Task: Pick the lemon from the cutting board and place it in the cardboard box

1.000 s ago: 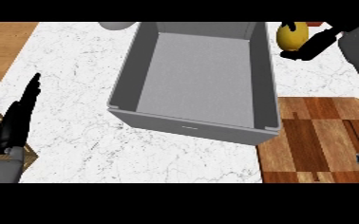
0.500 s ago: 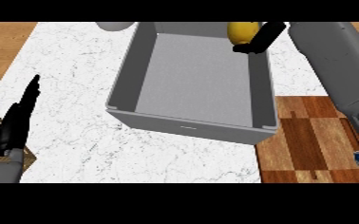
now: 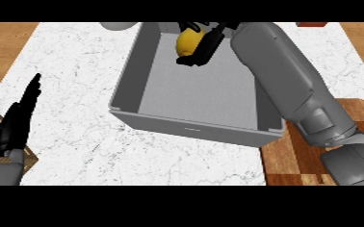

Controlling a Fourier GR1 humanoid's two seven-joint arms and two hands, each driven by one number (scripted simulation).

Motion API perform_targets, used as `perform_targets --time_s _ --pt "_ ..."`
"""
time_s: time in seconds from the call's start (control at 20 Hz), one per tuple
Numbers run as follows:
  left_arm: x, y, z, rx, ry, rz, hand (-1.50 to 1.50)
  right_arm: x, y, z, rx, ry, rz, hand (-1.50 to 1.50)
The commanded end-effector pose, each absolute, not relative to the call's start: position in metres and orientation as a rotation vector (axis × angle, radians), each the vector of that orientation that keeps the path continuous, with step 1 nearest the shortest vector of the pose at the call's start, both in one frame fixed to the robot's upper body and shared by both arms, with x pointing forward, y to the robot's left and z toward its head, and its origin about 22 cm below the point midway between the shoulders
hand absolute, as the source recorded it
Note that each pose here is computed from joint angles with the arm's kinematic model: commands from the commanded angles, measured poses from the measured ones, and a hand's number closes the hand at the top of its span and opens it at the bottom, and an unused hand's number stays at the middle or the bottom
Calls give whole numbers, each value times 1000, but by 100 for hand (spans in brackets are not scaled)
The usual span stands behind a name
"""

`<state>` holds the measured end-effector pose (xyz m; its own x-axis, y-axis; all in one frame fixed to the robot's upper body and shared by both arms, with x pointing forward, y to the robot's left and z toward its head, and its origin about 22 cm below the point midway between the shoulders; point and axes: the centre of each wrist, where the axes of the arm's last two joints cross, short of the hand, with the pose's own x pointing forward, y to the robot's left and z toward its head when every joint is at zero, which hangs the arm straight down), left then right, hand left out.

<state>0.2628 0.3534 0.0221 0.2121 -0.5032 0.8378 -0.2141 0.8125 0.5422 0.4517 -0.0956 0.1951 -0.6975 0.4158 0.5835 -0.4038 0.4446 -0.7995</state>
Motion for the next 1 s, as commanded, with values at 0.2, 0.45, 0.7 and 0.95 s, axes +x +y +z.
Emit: perform_targets --time_s 0.2,0.45,0.7,0.95 --pt "268 358 13 637 -1354 -214 0 444 -38 174 -82 -1862 1375 150" --pt "273 363 12 636 -1389 -226 0 444 -34 142 -126 -1703 1329 -150" --pt "274 336 23 609 -1409 -232 0 443 -44 119 -62 -1638 1272 -150" --pt "278 341 30 590 -1409 -264 0 441 -49 107 -17 -1759 1171 -150"
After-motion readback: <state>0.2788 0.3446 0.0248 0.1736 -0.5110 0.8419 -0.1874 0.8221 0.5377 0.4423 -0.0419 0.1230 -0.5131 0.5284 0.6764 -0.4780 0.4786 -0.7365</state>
